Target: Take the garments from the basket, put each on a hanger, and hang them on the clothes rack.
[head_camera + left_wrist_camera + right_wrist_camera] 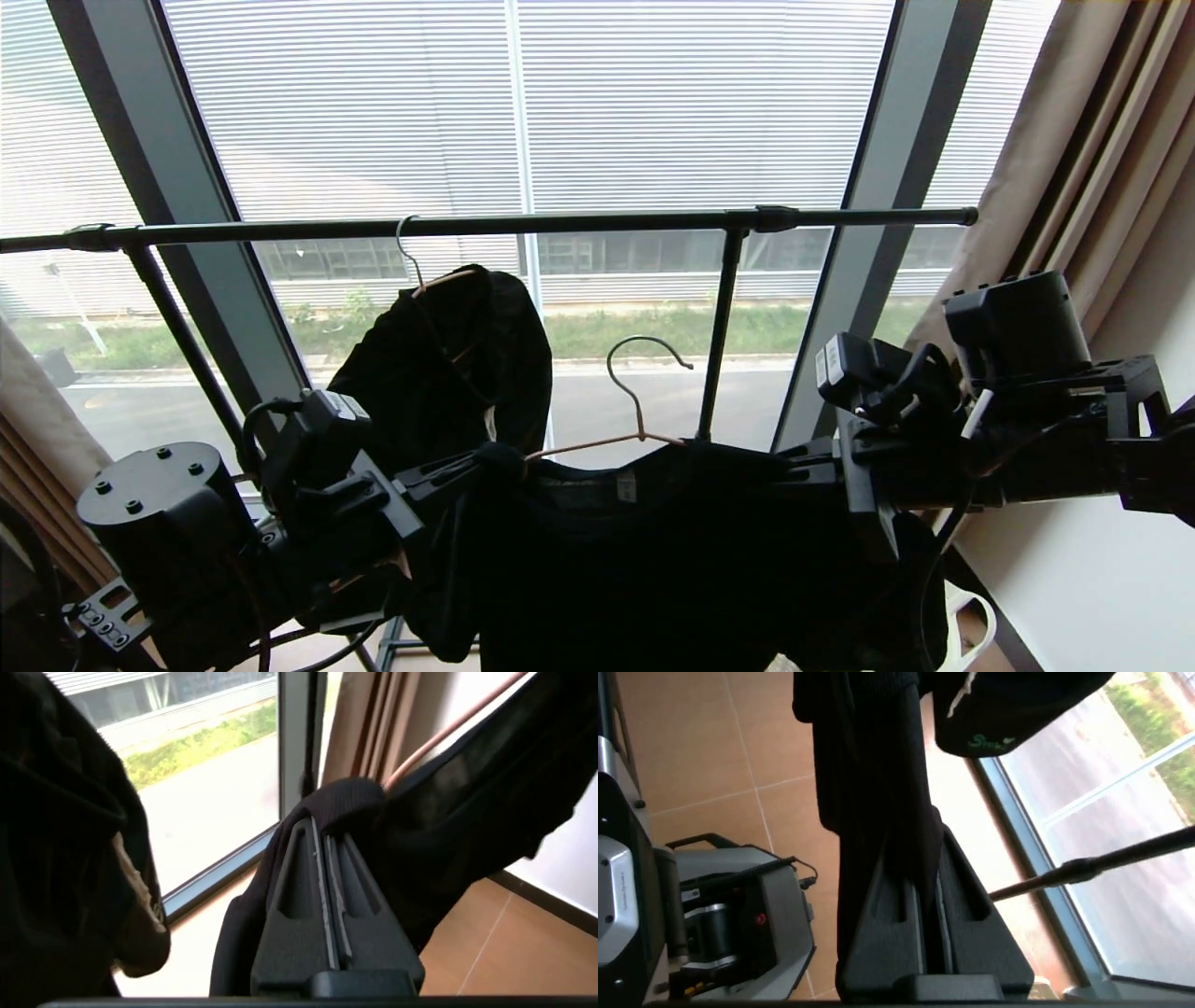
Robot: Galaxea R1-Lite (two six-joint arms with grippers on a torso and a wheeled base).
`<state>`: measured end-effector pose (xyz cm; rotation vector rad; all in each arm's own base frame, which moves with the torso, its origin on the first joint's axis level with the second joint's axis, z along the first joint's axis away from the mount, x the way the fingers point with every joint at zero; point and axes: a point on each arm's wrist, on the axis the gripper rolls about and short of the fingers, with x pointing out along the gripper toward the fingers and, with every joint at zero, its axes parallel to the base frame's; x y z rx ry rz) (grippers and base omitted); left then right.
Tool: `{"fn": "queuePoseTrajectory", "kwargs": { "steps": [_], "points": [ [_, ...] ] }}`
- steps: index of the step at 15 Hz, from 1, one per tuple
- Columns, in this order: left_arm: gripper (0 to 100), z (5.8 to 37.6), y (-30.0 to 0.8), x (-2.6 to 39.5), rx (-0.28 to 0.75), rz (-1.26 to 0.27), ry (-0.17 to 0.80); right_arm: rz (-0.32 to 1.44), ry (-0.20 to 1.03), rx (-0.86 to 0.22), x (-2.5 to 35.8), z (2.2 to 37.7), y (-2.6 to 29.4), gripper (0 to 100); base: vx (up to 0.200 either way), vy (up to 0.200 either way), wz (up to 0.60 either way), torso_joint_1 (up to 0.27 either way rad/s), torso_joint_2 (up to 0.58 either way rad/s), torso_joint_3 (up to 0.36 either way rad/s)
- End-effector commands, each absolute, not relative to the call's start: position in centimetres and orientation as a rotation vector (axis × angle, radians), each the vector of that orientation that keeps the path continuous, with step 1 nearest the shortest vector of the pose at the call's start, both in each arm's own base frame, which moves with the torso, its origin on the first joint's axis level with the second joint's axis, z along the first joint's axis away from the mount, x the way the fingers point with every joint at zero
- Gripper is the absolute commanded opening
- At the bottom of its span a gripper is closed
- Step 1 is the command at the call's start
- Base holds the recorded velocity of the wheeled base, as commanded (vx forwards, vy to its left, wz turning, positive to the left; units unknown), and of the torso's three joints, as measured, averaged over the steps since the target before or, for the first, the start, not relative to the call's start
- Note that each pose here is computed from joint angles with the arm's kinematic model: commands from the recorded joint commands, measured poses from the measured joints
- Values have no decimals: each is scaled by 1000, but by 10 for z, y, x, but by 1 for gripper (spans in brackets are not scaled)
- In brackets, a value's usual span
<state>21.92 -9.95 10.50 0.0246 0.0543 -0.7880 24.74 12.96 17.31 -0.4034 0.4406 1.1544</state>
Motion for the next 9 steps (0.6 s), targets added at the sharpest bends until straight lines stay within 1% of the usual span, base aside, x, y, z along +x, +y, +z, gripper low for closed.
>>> {"fn": "queuePoseTrajectory", "kwargs": {
  "steps": [1,3,6,7,9],
  "points": [
    [0,108,-102,219,25,-798,37,1181,477,-397,250,157,137,0,0,0,0,0,0,0],
    [0,108,-102,221,25,-793,37,1211,482,-386,244,153,138,0,0,0,0,0,0,0],
    [0,107,-90,227,28,-743,37,1264,455,-336,235,159,130,0,0,0,0,0,0,0],
    [0,109,-85,231,28,-718,27,1308,448,-280,230,161,124,0,0,0,0,0,0,0],
    [0,112,-85,234,28,-737,9,1356,449,-242,228,160,124,0,0,0,0,0,0,0]
  ]
}}
